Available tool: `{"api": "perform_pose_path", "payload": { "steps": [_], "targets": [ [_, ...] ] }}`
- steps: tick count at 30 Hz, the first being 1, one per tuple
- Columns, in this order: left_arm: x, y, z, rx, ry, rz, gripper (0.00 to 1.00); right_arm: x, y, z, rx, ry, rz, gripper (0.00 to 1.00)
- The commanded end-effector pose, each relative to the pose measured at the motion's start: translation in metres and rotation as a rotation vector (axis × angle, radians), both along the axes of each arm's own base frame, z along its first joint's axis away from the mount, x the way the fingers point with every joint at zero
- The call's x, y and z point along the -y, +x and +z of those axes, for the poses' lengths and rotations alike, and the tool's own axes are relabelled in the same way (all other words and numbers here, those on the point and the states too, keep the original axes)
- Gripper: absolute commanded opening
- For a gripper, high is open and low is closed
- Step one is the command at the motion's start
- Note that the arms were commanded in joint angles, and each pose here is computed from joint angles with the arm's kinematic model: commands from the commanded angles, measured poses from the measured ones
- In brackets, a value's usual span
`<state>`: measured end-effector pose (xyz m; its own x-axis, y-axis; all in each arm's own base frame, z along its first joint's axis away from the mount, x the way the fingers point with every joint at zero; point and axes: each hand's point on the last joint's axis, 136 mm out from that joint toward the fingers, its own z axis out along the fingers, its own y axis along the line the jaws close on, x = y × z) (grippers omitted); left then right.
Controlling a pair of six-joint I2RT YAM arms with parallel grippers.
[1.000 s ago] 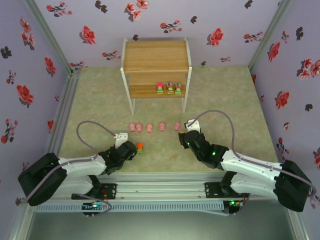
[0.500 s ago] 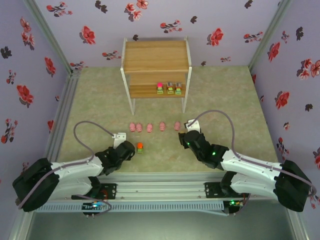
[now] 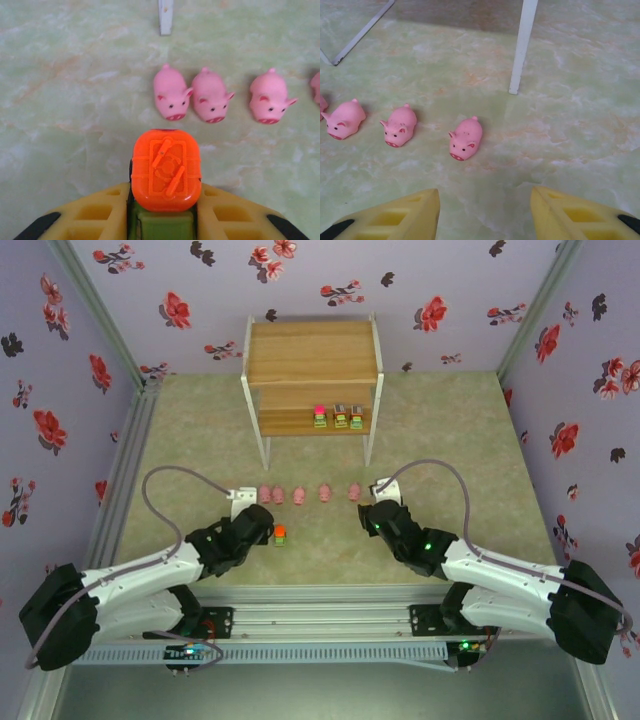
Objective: Place and organize the plastic toys onto the shelf
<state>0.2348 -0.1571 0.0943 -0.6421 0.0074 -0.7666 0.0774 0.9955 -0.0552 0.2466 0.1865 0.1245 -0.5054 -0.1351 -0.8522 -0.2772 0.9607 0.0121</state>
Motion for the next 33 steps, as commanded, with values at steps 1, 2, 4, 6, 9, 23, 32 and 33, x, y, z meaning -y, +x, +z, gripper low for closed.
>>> {"api": "perform_pose_path", "payload": {
  "steps": [1, 2, 4, 6, 9, 23, 32, 33],
  "targets": [
    [0.007, 0.011, 0.018, 0.023, 0.043, -0.009, 0.25, 0.0, 0.006, 0.003, 0.013, 0.019, -0.017, 0.32],
    [0.012, 0.014, 0.023, 0.029, 0.045, -0.013, 0.25, -0.001, 0.006, 0.003, 0.013, 0.02, -0.016, 0.32],
    [0.021, 0.021, 0.03, 0.038, 0.05, -0.024, 0.25, 0.0, 0.008, 0.003, 0.013, 0.028, -0.022, 0.32],
    [0.031, 0.029, 0.037, 0.048, 0.052, -0.031, 0.25, 0.001, 0.008, 0.002, 0.011, 0.037, -0.028, 0.32],
    [0.048, 0.042, 0.045, 0.059, 0.054, -0.041, 0.25, 0.004, 0.011, 0.003, 0.011, 0.049, -0.042, 0.32],
    [0.1, 0.096, 0.08, 0.089, 0.028, -0.048, 0.24, 0.014, 0.013, 0.004, -0.001, 0.101, -0.07, 0.33],
    [0.112, 0.122, 0.102, 0.123, 0.02, -0.037, 0.25, 0.02, 0.013, 0.008, 0.006, 0.122, -0.082, 0.33],
    [0.112, 0.125, 0.104, 0.127, 0.018, -0.033, 0.24, 0.02, 0.012, 0.009, 0.008, 0.123, -0.083, 0.33]
  ]
}}
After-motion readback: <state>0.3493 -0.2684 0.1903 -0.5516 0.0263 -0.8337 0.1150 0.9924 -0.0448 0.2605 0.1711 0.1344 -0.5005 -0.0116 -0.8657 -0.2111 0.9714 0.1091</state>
